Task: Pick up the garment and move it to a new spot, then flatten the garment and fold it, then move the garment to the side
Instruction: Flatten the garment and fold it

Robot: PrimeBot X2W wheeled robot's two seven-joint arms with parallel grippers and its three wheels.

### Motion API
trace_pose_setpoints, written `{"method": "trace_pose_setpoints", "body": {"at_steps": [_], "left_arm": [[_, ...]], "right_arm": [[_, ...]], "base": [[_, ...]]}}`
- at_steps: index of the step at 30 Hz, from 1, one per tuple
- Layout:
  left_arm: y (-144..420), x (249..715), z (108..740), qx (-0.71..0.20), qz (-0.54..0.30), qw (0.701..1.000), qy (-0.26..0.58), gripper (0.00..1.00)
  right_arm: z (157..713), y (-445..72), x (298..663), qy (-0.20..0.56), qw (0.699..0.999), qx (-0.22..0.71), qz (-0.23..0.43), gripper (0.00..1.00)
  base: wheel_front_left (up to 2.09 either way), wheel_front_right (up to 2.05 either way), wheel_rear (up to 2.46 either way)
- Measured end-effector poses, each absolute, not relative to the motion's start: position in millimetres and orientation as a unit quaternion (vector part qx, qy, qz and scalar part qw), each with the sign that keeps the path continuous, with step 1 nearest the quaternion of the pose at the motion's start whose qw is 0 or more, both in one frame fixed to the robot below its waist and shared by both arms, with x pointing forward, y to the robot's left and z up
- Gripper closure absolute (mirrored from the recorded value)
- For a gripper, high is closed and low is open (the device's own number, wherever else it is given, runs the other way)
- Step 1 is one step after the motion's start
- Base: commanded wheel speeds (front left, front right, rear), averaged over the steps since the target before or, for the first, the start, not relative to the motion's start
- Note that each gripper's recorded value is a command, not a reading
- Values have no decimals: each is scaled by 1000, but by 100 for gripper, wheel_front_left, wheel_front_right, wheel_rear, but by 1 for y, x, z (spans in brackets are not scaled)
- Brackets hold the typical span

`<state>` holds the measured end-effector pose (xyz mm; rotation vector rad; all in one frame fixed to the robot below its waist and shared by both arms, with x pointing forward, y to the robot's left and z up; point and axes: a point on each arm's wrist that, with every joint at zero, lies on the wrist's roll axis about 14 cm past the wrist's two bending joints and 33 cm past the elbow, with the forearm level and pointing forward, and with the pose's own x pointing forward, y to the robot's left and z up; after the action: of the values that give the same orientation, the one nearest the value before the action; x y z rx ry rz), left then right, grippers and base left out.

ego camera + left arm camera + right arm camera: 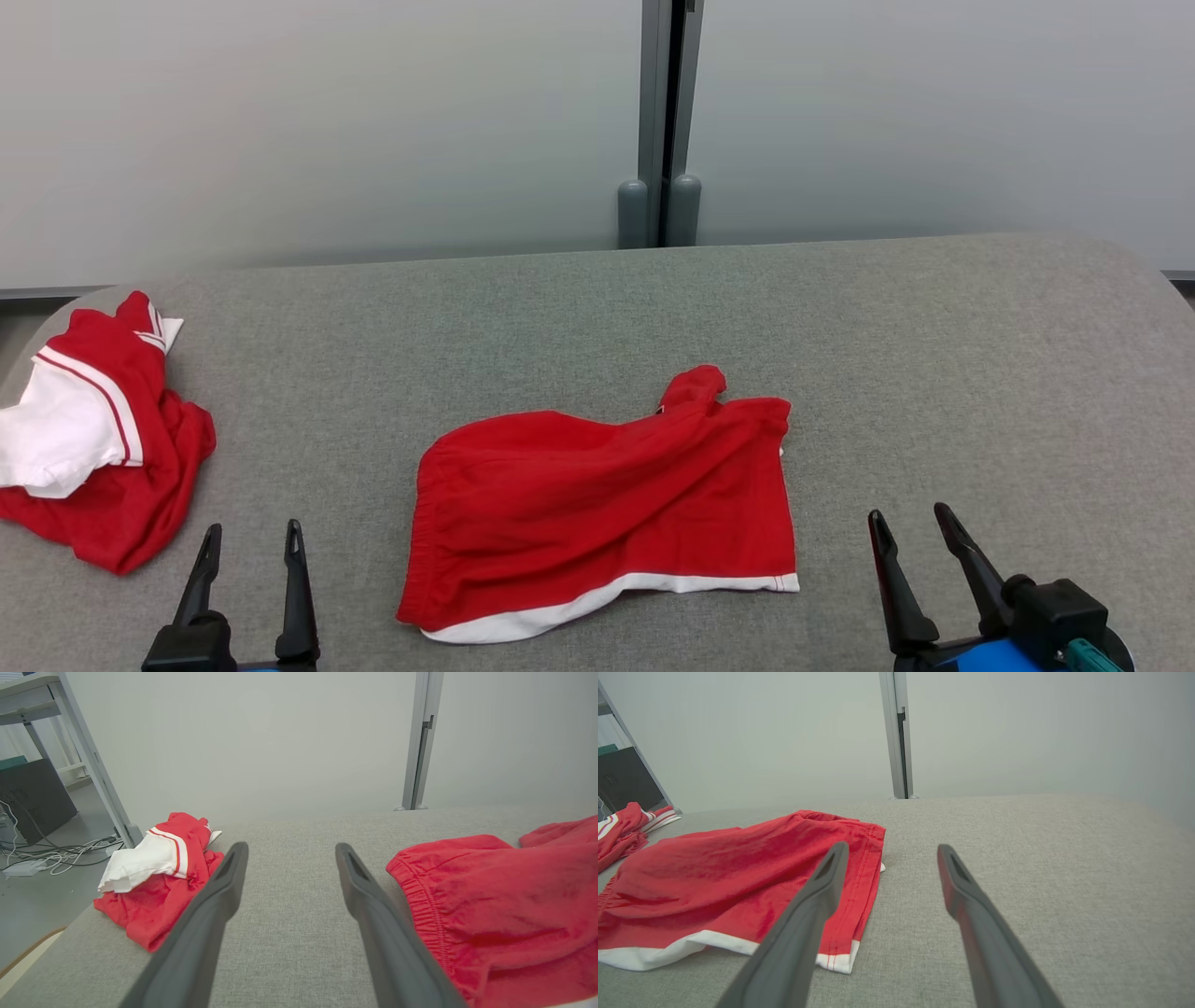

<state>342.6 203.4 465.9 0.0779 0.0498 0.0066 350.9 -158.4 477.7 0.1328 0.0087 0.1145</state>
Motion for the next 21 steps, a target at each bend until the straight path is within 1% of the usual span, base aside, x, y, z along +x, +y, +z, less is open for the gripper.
{"method": "trace_pose_setpoints", "body": {"at_steps": [15,21], "left_arm": [[209,341,463,39,12,999,29,0],[191,337,447,40,-37,997,56,0]], "right_arm": [[470,-153,350,18,995,67,65,0],[453,-142,347,46,993,71,79,0]], "base": [[0,0,0],[0,0,0]]}}
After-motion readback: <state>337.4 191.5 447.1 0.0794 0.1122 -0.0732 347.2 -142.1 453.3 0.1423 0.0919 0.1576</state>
